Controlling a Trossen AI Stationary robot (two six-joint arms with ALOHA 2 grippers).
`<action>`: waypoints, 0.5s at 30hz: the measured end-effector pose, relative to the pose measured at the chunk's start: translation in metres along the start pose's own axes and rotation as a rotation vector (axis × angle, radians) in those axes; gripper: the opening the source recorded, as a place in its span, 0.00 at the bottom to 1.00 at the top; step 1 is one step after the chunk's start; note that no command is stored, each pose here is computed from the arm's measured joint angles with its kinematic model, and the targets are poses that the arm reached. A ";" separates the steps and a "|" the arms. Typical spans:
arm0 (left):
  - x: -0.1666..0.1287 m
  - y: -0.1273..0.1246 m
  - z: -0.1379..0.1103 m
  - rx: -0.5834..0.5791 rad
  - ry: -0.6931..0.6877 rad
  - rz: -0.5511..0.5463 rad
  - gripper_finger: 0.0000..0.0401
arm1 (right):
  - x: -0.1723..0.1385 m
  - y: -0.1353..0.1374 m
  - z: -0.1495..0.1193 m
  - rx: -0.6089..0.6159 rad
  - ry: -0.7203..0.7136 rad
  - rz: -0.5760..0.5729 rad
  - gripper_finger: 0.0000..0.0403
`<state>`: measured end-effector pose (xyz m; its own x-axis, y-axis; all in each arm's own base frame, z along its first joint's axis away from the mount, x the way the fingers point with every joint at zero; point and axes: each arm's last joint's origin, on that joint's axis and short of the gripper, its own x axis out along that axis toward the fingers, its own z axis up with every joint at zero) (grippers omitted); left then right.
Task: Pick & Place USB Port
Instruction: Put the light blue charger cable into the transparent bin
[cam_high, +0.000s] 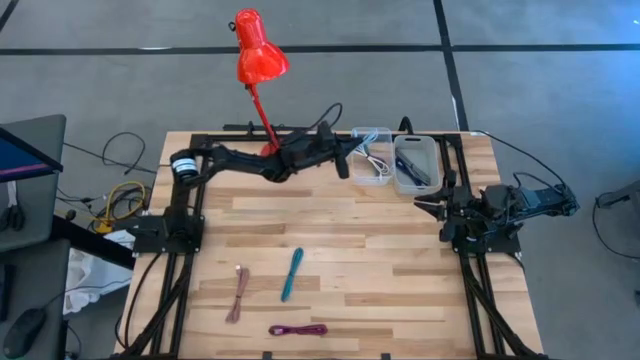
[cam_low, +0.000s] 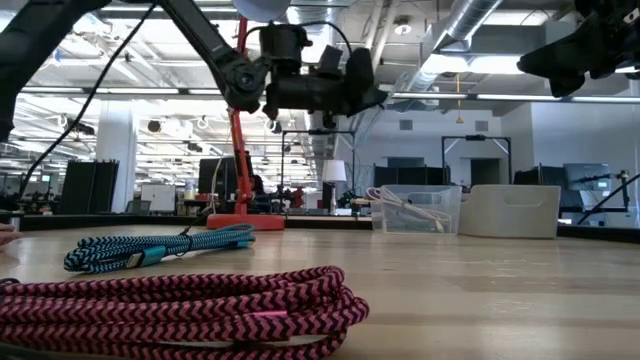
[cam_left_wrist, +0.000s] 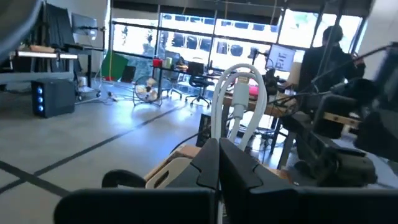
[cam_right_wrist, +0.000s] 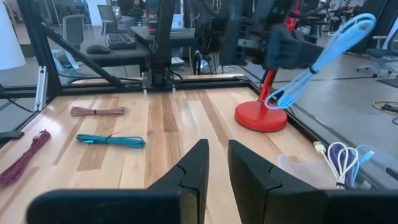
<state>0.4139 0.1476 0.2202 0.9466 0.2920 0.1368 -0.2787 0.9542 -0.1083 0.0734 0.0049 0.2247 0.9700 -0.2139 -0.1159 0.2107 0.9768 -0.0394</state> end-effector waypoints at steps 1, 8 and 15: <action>0.003 0.002 -0.002 -0.006 0.000 0.004 0.01 | 0.000 0.000 0.000 0.000 0.000 0.000 0.13; 0.012 0.015 -0.020 -0.049 0.037 0.030 0.01 | 0.000 0.000 0.000 0.001 -0.001 0.000 0.13; 0.034 0.019 -0.036 -0.092 0.034 0.030 0.01 | 0.000 0.000 0.000 0.002 -0.001 0.000 0.13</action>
<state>0.4469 0.1736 0.1873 0.9434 0.3165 0.0988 -0.2925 0.9348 -0.2016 0.0734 0.0049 0.2249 0.9701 -0.2141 -0.1147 0.2112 0.9767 -0.0372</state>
